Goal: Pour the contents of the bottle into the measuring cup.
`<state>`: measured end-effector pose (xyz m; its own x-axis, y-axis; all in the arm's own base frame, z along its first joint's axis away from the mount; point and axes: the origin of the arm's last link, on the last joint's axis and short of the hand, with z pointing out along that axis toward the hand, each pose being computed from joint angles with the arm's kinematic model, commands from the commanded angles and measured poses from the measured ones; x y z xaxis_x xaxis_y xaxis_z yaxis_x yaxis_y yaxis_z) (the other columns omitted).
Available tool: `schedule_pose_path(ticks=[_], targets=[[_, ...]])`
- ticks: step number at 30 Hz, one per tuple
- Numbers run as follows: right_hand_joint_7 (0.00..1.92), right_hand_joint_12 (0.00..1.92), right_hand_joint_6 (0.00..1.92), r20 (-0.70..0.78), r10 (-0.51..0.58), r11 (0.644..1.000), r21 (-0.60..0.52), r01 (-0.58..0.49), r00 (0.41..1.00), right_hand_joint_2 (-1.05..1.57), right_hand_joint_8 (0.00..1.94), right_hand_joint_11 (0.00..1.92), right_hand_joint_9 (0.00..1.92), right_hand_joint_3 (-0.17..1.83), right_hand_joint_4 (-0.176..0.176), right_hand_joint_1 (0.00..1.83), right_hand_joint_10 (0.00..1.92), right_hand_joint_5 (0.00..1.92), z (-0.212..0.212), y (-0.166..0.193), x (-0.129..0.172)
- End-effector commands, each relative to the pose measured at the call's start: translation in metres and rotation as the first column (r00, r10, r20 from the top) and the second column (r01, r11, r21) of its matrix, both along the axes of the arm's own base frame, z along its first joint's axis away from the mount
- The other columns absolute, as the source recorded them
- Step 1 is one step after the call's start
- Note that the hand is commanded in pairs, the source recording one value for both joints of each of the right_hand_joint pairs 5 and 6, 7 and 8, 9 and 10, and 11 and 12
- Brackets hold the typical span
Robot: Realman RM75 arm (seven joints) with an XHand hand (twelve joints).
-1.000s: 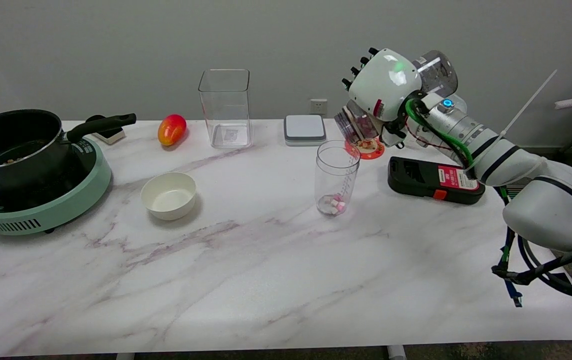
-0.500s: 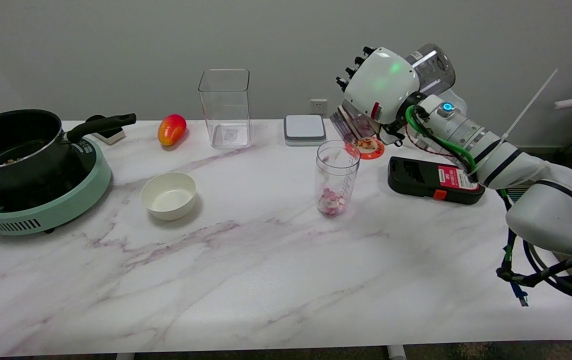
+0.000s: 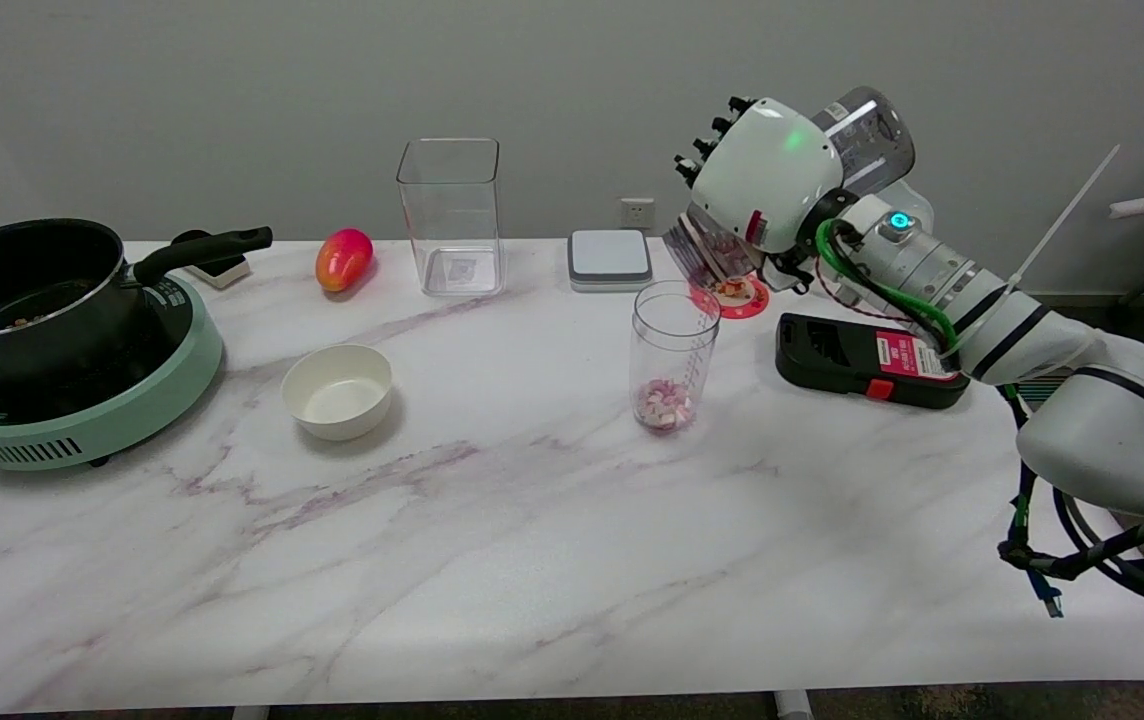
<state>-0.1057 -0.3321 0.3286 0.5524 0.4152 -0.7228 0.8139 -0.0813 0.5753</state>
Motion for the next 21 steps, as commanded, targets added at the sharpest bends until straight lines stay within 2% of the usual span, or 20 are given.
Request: schedule_pose_path(ticks=[1,21], targets=[[1.61,1.25,1.64,-0.014,-0.008,1.0,-0.028,0.008,1.0,1.08,1.61,1.25,1.47,0.54,0.0,1.36,1.47,1.64,0.007,-0.0008,-0.001],[1.62,1.26,1.67,-0.101,0.006,0.999,-0.038,-0.01,0.995,1.16,1.62,1.26,1.47,0.49,0.0,1.33,1.47,1.67,0.006,-0.0006,-0.0063]])
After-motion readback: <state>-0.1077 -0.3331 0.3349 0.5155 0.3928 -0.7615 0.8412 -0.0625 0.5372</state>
